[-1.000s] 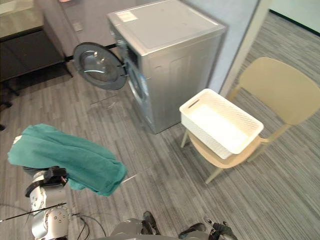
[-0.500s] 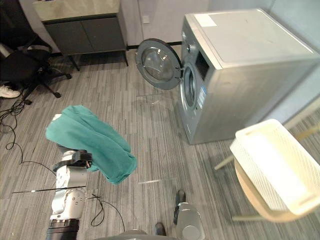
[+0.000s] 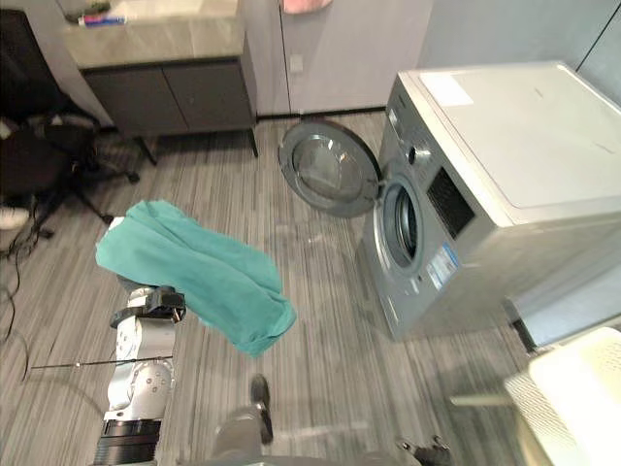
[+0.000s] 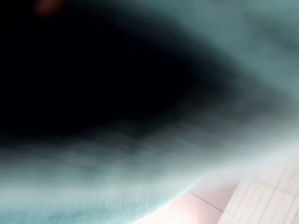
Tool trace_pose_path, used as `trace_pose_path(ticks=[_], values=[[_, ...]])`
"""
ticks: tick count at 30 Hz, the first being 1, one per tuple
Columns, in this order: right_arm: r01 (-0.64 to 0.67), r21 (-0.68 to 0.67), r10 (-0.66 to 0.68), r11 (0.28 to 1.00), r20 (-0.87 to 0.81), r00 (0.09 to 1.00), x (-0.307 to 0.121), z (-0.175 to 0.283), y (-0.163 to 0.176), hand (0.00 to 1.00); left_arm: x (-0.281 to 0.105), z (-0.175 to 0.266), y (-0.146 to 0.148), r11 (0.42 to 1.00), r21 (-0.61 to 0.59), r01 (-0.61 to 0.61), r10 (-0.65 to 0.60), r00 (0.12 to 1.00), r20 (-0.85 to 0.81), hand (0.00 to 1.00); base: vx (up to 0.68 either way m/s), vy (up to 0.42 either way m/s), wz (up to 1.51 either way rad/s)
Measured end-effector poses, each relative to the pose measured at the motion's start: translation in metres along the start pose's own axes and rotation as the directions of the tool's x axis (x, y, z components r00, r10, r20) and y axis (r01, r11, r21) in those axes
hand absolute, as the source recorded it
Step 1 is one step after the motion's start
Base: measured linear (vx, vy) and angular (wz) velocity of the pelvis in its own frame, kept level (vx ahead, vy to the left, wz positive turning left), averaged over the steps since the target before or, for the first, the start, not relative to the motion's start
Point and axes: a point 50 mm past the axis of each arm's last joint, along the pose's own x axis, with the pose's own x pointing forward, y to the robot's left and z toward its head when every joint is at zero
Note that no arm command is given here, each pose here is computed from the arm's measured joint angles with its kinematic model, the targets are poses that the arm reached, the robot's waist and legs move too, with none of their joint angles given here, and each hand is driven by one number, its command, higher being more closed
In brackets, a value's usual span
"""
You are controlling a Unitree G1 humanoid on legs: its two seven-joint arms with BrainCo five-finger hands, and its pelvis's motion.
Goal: Pick up the laundry basket with both hands and put the clothes into the washing machine.
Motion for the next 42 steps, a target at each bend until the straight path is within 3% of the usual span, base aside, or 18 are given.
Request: trace_pose_path(ticks=[2,14,22,42], values=[[-0.028,0.018,0.029,0.999,-0.035,0.999,-0.002,-0.010,0.012,0.00,0.001,0.005,0.005,1.000,0.008,-0.025,0.025,0.999,0.020,1.00,0.31,0.211,-0.03],[-0.040,0.047,0.043,0.998,-0.062,0.997,-0.003,-0.016,0.011,0.00,-0.003,0.001,0.004,1.000,0.027,-0.005,0.005,1.000,-0.006,1.00,0.30,0.087,-0.32],[-0.045,-0.016,0.046,0.999,0.036,0.998,-0.005,-0.006,0.002,0.00,-0.018,-0.019,-0.005,0.995,-0.085,-0.055,0.051,0.998,-0.049,1.00,0.36,-0.130,-0.05],[-0.030,0.015,0.030,0.999,0.030,0.999,-0.003,-0.008,-0.006,0.00,-0.015,-0.018,0.011,0.998,0.039,-0.046,0.048,0.996,-0.073,1.00,0.07,0.062,-0.07]])
